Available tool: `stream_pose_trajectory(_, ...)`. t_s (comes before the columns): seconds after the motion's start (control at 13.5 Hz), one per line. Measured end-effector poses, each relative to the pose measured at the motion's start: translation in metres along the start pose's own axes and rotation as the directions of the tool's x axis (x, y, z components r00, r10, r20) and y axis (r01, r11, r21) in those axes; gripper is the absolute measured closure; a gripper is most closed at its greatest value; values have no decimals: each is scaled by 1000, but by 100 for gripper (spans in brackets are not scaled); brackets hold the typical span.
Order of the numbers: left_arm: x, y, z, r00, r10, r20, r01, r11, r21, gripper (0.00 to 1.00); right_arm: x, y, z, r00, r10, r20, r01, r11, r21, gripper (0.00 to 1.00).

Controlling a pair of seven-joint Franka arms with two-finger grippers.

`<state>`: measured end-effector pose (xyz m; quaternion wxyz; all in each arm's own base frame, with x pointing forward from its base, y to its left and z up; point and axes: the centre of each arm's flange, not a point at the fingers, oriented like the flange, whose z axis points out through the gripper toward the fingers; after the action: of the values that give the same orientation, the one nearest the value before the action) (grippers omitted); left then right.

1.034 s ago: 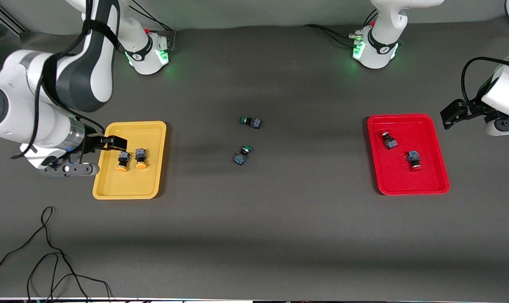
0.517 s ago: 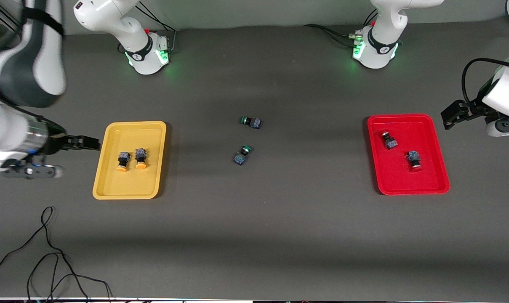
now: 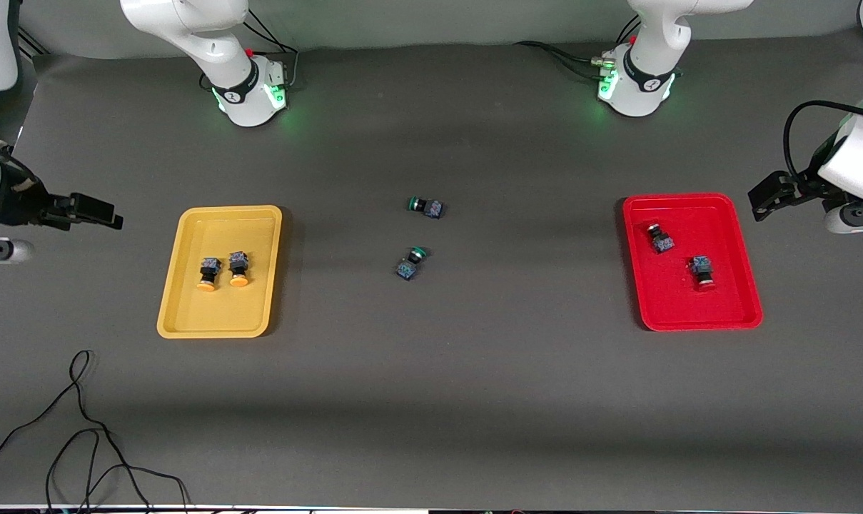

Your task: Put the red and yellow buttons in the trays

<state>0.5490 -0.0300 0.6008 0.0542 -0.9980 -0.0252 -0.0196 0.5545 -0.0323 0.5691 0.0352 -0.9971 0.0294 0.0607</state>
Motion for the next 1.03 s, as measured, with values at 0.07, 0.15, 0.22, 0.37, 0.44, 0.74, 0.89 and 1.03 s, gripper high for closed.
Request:
stream_pose_trajectory(0.07,0,0,0,1000,0,0,0,1000,0,0,-4,2,-3,1000,2,-8,-2,1000,-6,0)
stream_pose_trajectory(0.15,0,0,0,1000,0,0,0,1000,0,0,-7,3,-6,1000,2,-16,-2,1000,-20,0)
stream_pose_trajectory(0.22,0,0,0,1000,0,0,0,1000,0,0,-8,4,-8,1000,1,-20,-2,1000,-31,0)
stream_pose_trajectory(0.37,0,0,0,1000,0,0,0,1000,0,0,-9,4,-9,1000,-1,-23,0,999,-36,0)
stream_pose_trajectory(0.44,0,0,0,1000,0,0,0,1000,0,0,-9,3,-8,1000,-2,-23,1,999,-37,0)
stream_pose_trajectory(0.74,0,0,0,1000,0,0,0,1000,0,0,-9,1,-8,1000,-6,-24,6,999,-38,0)
stream_pose_trajectory(0.89,0,0,0,1000,0,0,0,1000,0,0,-9,1,-8,1000,-6,-24,5,999,-40,0)
stream_pose_trajectory(1.03,0,0,0,1000,0,0,0,1000,0,0,-9,2,-9,1000,-6,-25,5,999,-51,0)
